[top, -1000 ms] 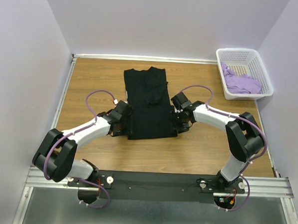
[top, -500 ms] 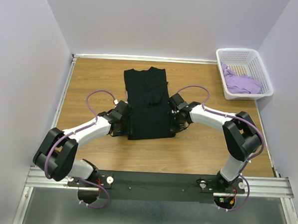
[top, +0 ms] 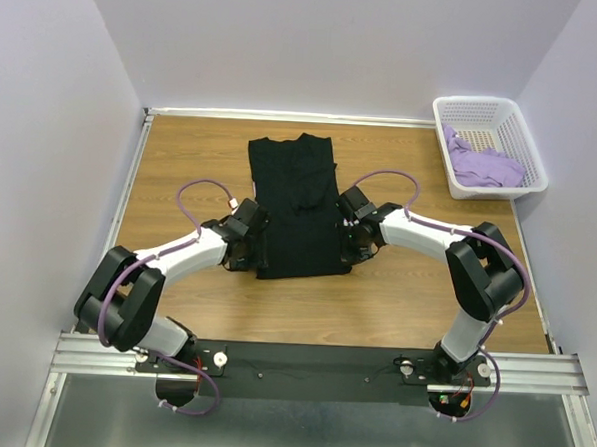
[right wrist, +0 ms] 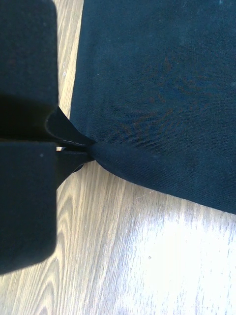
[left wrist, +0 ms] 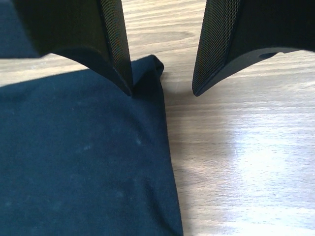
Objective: Fold and stack the t-shirts
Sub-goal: Fold the tshirt
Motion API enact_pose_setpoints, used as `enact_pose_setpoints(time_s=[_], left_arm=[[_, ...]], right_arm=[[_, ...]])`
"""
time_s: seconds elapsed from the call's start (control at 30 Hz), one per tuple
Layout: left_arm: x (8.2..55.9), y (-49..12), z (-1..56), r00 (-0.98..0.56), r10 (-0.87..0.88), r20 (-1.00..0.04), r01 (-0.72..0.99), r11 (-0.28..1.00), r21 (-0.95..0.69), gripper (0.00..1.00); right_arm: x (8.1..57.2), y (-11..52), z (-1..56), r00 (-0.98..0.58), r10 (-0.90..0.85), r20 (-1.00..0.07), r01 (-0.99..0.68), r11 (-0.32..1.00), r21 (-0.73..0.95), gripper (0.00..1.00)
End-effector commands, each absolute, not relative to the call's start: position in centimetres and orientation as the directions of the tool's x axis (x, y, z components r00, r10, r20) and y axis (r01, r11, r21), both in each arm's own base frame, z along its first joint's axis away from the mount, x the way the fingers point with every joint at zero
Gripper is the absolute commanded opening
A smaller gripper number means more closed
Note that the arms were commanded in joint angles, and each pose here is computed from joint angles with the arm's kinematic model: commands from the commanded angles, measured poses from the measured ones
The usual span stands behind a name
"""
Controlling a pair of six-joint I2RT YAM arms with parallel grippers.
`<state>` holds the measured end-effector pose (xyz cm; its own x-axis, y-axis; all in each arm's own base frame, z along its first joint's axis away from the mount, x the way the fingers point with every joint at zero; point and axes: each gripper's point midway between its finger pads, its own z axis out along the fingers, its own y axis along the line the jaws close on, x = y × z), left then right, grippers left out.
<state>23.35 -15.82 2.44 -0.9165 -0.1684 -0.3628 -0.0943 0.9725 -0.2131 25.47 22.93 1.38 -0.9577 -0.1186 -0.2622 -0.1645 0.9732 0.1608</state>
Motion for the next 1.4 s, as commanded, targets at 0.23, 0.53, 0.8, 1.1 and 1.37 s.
enact_pose_setpoints(time_s=[0.23, 0.53, 0.8, 1.1, 1.37], left_arm=[[22.6, -16.3, 0.4, -0.952, -0.138, -0.274, -0.102, 0.985, -0.141, 0.51], [19.8, -16.6, -1.5, -0.983, -0.051, -0.177, -0.042, 0.998, -0.056, 0.32], [19.7, -16.3, -1.6, -0.986, -0.021, -0.167, -0.014, 0.999, -0.038, 0.00], [12.9, -19.0, 1.6, -0.986, 0.144, -0.088, 0.155, 0.979, -0.130, 0.00], [4.1, -22.0, 6.1, -0.968, 0.252, 0.001, 0.236, 0.909, -0.344, 0.00]], right_arm=[[22.4, 20.8, -1.8, -0.975, -0.176, -0.137, -0.187, 0.980, 0.068, 0.01], [22.7, 21.1, -1.3, -0.972, -0.177, -0.154, -0.191, 0.979, 0.078, 0.01], [22.6, 20.9, -1.4, -0.971, -0.184, -0.150, -0.196, 0.978, 0.069, 0.01], [12.8, 16.8, 0.9, -0.985, -0.149, 0.085, -0.138, 0.983, 0.123, 0.01], [8.1, 14.0, 5.3, -0.978, -0.146, 0.147, -0.125, 0.982, 0.144, 0.01]])
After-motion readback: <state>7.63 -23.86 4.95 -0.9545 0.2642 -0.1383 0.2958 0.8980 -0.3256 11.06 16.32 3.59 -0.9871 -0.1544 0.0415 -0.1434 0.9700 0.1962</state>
